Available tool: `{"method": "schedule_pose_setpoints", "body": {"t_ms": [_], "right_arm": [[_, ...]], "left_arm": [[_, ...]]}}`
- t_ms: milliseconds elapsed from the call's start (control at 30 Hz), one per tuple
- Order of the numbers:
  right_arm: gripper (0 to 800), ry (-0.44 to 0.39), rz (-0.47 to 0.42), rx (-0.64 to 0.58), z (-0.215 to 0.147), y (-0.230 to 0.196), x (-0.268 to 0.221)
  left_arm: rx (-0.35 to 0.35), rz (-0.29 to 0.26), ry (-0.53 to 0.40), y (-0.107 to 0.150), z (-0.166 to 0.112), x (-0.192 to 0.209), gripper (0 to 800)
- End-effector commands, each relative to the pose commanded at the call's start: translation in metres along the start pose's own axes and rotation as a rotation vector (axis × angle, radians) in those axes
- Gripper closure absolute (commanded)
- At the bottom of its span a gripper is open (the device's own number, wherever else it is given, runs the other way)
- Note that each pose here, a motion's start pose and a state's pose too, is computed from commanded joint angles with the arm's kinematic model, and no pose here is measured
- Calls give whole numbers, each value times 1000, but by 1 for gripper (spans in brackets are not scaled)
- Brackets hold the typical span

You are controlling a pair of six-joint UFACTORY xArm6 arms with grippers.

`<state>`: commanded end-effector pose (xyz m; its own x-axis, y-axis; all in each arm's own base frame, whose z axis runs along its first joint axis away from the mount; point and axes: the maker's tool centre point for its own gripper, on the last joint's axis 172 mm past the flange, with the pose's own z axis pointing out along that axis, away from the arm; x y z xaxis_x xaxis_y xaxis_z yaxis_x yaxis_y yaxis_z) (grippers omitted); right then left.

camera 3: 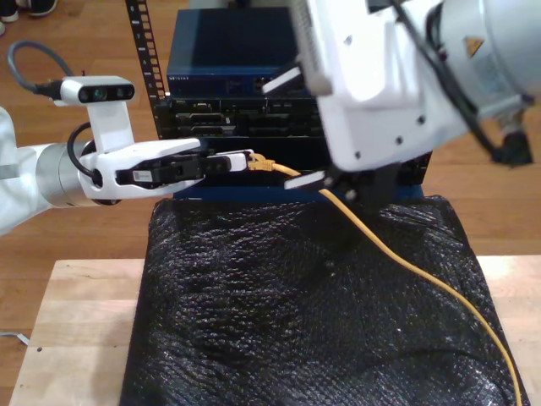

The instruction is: Grab the cable and plug it in

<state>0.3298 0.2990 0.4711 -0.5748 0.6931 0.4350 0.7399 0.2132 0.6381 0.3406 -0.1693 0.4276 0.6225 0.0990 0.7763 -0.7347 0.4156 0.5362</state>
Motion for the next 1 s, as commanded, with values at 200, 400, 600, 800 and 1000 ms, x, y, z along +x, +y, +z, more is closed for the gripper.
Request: {"method": "schedule_pose_setpoints", "body": {"t_ms": [200, 400, 600, 800, 1000], "right_arm": [[9, 2, -24, -34, 3, -1, 2], [39, -12, -21, -99, 3, 7, -4], [68, -2, -40, -128, 16, 4, 4], [129, 1, -40, -138, 16, 5, 6], [242, 1, -38, -141, 16, 6, 5]], "left_arm": [[-43, -31, 53, 8, -4, 11, 795], [-49, -47, 81, 8, -11, 13, 793], [-59, -53, 84, 9, -11, 12, 793], [-77, -43, 97, 14, -11, 16, 793], [-91, -41, 98, 18, -11, 16, 792]]}}
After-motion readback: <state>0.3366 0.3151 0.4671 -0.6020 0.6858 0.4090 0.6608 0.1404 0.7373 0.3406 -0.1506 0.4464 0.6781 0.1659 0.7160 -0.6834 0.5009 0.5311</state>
